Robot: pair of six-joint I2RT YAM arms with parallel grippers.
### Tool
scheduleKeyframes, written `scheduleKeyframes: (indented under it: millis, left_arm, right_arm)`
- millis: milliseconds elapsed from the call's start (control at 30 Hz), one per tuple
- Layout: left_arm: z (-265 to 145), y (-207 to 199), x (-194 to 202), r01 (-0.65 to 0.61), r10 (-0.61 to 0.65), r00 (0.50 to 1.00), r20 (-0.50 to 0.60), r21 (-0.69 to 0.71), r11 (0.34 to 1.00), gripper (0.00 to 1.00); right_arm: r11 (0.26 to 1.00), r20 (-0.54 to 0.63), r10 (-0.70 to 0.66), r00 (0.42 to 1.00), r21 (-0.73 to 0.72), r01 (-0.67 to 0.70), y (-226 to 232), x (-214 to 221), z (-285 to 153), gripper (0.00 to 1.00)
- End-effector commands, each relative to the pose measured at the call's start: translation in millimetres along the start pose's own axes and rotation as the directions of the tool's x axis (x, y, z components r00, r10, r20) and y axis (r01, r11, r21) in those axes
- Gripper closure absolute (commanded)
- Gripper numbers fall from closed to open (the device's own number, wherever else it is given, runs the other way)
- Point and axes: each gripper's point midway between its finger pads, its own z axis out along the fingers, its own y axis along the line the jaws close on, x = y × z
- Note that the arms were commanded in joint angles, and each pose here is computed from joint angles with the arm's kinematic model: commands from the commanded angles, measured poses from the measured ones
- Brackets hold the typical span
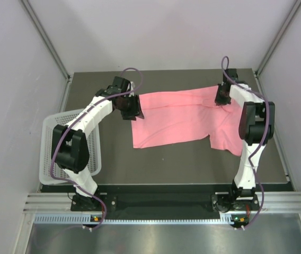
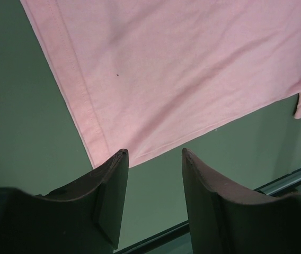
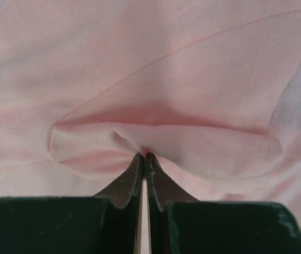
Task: Fold and stack the t-shirts
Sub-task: Fold the tshirt
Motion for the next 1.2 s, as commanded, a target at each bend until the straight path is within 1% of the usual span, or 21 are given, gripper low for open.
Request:
scheduleKeyframes:
  millis: [0, 33, 67, 100, 233, 367, 500, 567, 600, 633, 667, 700, 733, 767, 800, 867, 900, 1000, 1100, 1133, 1167]
  left_arm:
    - [-3.4, -4.5, -8.6, -0.025, 0.025, 0.999, 0.023, 0.013, 1.0, 0.5]
    - [-3.6, -4.7, -9.6, -0.026, 0.026, 0.999, 0.027, 0.013, 1.0, 0.5]
    - [-2.4, -3.1, -9.2, -0.024, 0.023, 0.999, 0.024, 0.009, 1.0, 0.5]
    - [-2.6, -3.8, -9.0, -0.025, 0.025, 0.999, 0.023, 0.01, 1.0, 0.5]
    - [-0.8, -3.3, -7.7, -0.022, 0.022, 1.0, 0.017, 0.01, 1.0, 0.5]
    - [1.5, -1.7, -4.5, -0.019, 0.019, 1.0, 0.003, 0.011, 1.0, 0.5]
    - [3.7, -1.6, -2.4, -0.019, 0.019, 1.0, -0.006, 0.017, 1.0, 0.5]
    - [5.7, -1.0, -1.3, -0.018, 0.019, 1.0, -0.013, 0.017, 1.0, 0.5]
    - [6.2, -0.6, -0.8, -0.018, 0.018, 1.0, -0.015, 0.016, 1.0, 0.5]
    - [6.9, -0.3, -0.9, -0.019, 0.019, 1.0, -0.017, 0.015, 1.0, 0.5]
    - [7.0, -0.4, -1.8, -0.021, 0.021, 1.0, -0.015, 0.015, 1.0, 0.5]
    - [7.0, -0.4, -1.8, -0.022, 0.022, 1.0, -0.014, 0.015, 1.0, 0.5]
    - [7.0, -0.6, -2.3, -0.022, 0.022, 1.0, -0.014, 0.015, 1.0, 0.5]
    - [7.6, -0.7, -3.2, -0.026, 0.026, 1.0, -0.013, 0.015, 1.0, 0.5]
    - [7.8, -0.9, -3.0, -0.025, 0.025, 1.0, -0.015, 0.016, 1.0, 0.5]
    - [8.5, -1.1, -3.5, -0.026, 0.027, 1.0, -0.017, 0.017, 1.0, 0.5]
    - [8.1, -1.4, -3.2, -0.026, 0.026, 0.999, -0.019, 0.018, 1.0, 0.5]
    - [9.3, -1.1, -3.4, -0.027, 0.028, 0.999, -0.019, 0.018, 0.999, 0.5]
    - [10.7, -2.7, -2.9, -0.027, 0.028, 0.999, -0.024, 0.029, 0.999, 0.5]
    - [11.1, -3.8, -3.0, -0.025, 0.026, 0.999, -0.027, 0.034, 0.999, 0.5]
    - [11.2, -4.3, -2.7, -0.023, 0.024, 0.999, -0.029, 0.036, 0.999, 0.5]
  right_arm:
    - [0.998, 0.018, 0.051, 0.999, -0.048, -0.05, 15.8, -27.8, -58.3, 1.0]
    - [0.997, 0.006, 0.059, 0.998, -0.055, -0.059, 18.0, -28.3, -62.2, 1.0]
    - [0.992, -0.04, 0.072, 0.997, -0.1, -0.075, 26.1, -20.4, -65.1, 1.0]
    - [0.991, -0.092, 0.074, 0.993, -0.101, -0.083, 27.1, -8.5, -66.0, 1.0]
    - [0.983, -0.18, 0.097, 0.979, -0.135, -0.122, 32.6, 14.3, -68.3, 1.0]
    - [0.974, -0.256, 0.123, 0.959, -0.155, -0.167, 35.5, 34.3, -68.7, 1.0]
    - [0.966, -0.284, 0.126, 0.95, -0.184, -0.183, 40.4, 42.9, -76.4, 1.0]
    - [0.959, -0.319, 0.122, 0.94, -0.208, -0.195, 44.7, 50.6, -81.3, 0.99]
    - [0.957, -0.313, 0.117, 0.943, -0.218, -0.191, 46.3, 49.5, -85.2, 0.95]
    - [0.957, -0.308, 0.117, 0.944, -0.219, -0.19, 44.9, 51.3, -85.5, 0.77]
    - [0.96, -0.274, 0.149, 0.95, -0.191, -0.205, 28.9, 44.0, -83.2, 0.68]
    - [0.959, -0.181, 0.156, 0.971, -0.207, -0.193, 26.1, 24.1, -89.8, 0.58]
    - [0.963, -0.158, 0.159, 0.974, -0.191, -0.188, 19.5, 24.1, -88.7, 0.54]
    - [0.969, -0.107, 0.157, 0.982, -0.173, -0.174, 9.2, 15.0, -88.2, 0.51]
    - [0.97, -0.041, 0.157, 0.987, -0.179, -0.162, 5.7, 0.7, -92.8, 0.48]
    - [0.975, -0.003, 0.175, 0.985, -0.141, -0.174, -15.0, -6.8, -92.3, 0.47]
    - [0.973, 0.034, 0.188, 0.982, -0.142, -0.181, -21.3, -15.7, -94.5, 0.47]
    - [0.96, 0.049, 0.26, 0.964, -0.124, -0.253, -52.7, -20.8, -89.7, 0.46]
    - [0.948, 0.075, 0.287, 0.955, -0.164, -0.272, -69.4, -35.9, -72.3, 0.45]
    - [0.95, 0.132, 0.275, 0.952, -0.188, -0.248, -70.2, -58.5, -73.2, 0.44]
    - [0.953, 0.16, 0.265, 0.951, -0.192, -0.233, -72.2, -68.4, -68.9, 0.43]
